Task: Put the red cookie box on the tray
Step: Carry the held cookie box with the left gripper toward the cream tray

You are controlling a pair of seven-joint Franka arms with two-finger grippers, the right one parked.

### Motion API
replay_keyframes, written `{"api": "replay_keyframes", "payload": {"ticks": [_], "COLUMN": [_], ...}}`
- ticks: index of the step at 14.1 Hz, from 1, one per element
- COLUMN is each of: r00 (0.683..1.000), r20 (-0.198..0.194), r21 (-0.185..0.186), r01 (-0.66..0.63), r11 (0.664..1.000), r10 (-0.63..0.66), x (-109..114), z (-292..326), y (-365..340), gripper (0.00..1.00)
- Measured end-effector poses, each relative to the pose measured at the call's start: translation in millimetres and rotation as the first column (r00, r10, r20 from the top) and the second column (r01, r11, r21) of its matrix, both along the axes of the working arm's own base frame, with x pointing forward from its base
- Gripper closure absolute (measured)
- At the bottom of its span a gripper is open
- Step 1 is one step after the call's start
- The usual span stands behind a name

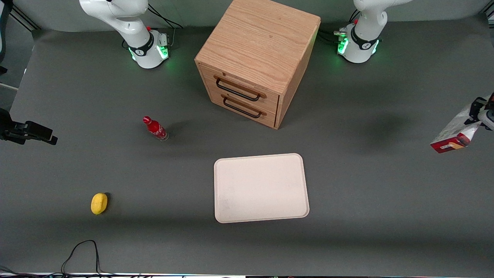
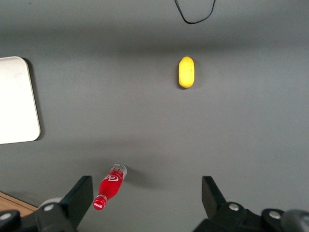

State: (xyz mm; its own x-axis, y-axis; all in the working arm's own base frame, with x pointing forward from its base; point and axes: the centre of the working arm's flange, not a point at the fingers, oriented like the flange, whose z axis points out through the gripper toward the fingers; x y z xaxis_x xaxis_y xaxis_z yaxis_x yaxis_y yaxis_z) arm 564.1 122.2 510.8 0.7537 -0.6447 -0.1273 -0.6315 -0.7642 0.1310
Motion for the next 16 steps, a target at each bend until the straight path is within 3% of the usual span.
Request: {"api": "replay_keyframes", "payload": {"ticks": [3,6,11,16], "r00": [0.988,0.948,0.850,0.745], "r20": [0.008,0.012,0.004,-0.014], "r21": [0.029,-0.004,0.021,0.057], "r01": [-0.154,-0.317,-0.526,-0.666], "r11": [0.988,0.948,0.850,0.744], "r10": [0.154,0.317,0.526,0.667], "x": [11.0,17.3,47.3,82.2], "z": [32.2,47.1,36.3,-13.6], "y": [-76.8,-147.2,-257.4,-360.5], "gripper": [0.96,0.96,0.96,0.96]}}
